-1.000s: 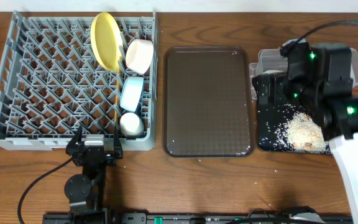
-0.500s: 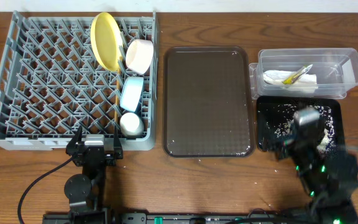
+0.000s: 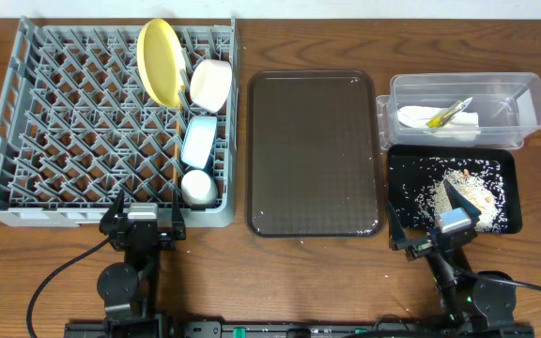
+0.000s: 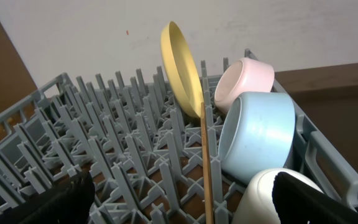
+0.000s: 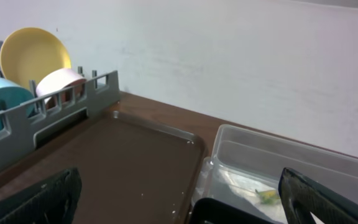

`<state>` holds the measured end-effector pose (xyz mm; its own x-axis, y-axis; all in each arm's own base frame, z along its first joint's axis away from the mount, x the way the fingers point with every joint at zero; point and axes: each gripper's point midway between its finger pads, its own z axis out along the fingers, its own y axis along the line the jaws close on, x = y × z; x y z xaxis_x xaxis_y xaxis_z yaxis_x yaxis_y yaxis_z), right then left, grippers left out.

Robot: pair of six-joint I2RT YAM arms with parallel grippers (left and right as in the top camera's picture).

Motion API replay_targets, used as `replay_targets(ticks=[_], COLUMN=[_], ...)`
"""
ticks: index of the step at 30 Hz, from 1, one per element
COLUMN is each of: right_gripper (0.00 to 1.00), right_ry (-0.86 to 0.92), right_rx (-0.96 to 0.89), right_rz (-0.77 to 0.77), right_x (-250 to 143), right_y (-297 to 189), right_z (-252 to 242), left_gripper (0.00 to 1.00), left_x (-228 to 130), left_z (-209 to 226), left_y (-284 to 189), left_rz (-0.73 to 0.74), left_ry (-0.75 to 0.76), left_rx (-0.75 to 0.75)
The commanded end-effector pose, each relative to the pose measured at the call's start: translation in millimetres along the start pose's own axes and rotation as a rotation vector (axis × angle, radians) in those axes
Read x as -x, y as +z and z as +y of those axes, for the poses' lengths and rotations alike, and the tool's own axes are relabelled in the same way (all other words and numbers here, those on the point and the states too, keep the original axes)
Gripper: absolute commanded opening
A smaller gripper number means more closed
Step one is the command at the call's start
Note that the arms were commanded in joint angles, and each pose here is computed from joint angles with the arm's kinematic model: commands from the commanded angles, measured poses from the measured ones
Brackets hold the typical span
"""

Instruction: Sort waste into correct bins and load items into the dishwasher

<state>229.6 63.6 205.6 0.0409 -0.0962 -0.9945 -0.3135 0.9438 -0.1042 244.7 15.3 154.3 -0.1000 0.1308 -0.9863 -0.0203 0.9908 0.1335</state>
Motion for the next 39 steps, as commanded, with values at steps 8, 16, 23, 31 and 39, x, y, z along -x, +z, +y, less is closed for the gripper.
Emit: replay_targets(ticks=[8,16,23,31,39], right_gripper=[0.99,0.99,0.99,0.99,0.99], right_ry=[-0.027,0.021,0.024,0.024,0.024], right_rx=[0.003,0.014,0.014,0.014,0.014], right_rz=[-0.045,0.065,0.063,0.063,0.063], right_x=[-17.7,-44.7,-44.2,-44.2,-44.2], right_y=[7.1,6.9,6.9,6.9,6.9], right_z=[1.7,4.7,4.5,4.5,4.5], left_gripper=[0.92,0.92,0.92,0.91,0.91], left_x=[-14.2,-14.2,-14.2,-14.2,-14.2], left_z=[-3.4,-3.4,-3.4,-3.4,-3.4], left_y=[0.5,0.5,0.5,0.5,0.5], left_rz=[0.043,0.043,0.043,0.043,0.043], left_ry=[0.004,0.004,0.004,0.004,0.004], left_rx=[-0.016,-0.016,-0.016,-0.016,-0.016])
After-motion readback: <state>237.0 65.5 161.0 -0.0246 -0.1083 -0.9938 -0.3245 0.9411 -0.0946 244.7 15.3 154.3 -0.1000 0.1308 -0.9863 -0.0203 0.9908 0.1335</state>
